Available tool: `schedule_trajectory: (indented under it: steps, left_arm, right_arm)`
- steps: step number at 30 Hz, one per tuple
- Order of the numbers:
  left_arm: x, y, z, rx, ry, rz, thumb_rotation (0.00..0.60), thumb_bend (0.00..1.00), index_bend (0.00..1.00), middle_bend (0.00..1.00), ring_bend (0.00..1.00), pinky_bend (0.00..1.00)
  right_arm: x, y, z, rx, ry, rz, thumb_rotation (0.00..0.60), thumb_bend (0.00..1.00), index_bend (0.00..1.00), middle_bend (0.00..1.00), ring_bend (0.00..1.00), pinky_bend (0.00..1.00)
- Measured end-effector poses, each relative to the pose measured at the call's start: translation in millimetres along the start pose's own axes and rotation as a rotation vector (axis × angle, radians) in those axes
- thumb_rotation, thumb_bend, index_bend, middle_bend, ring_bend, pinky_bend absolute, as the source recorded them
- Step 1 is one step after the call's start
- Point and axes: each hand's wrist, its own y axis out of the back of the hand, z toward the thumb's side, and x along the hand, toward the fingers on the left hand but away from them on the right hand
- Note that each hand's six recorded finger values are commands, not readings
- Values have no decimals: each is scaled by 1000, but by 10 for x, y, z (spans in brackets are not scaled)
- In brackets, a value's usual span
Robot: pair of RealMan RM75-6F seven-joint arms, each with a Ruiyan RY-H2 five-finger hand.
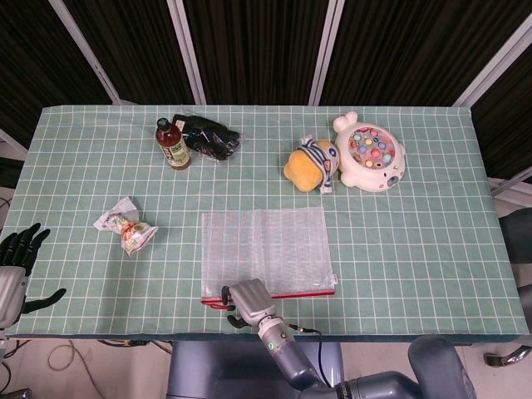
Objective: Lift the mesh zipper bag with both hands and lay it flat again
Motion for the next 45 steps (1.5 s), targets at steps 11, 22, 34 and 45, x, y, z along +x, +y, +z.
schedule_trajectory:
  steps: [11, 22, 34, 45]
  left_arm:
    - [10, 1, -3, -5, 2, 2, 600, 75, 0, 0, 0, 0]
    - [19, 0, -7, -9, 2, 3, 600, 75, 0, 0, 0, 0]
    - [22, 3, -7, -13, 1, 3, 600, 75, 0, 0, 0, 0]
    - [25, 3, -7, -17, 1, 4, 600, 76, 0, 0, 0, 0]
  right_arm:
    - [-82, -82, 29, -19, -20, -3, 600, 421, 485, 1000, 1000, 1000]
    - [-123, -158, 28, -32, -34, -1, 600, 435, 485, 1000, 1000, 1000]
    - [-115, -229, 25, -43, -43, 6, 600, 476, 500, 1000, 1000, 1000]
    - [-106, -236, 8, -46, -47, 7, 600, 553, 519, 1000, 1000, 1000]
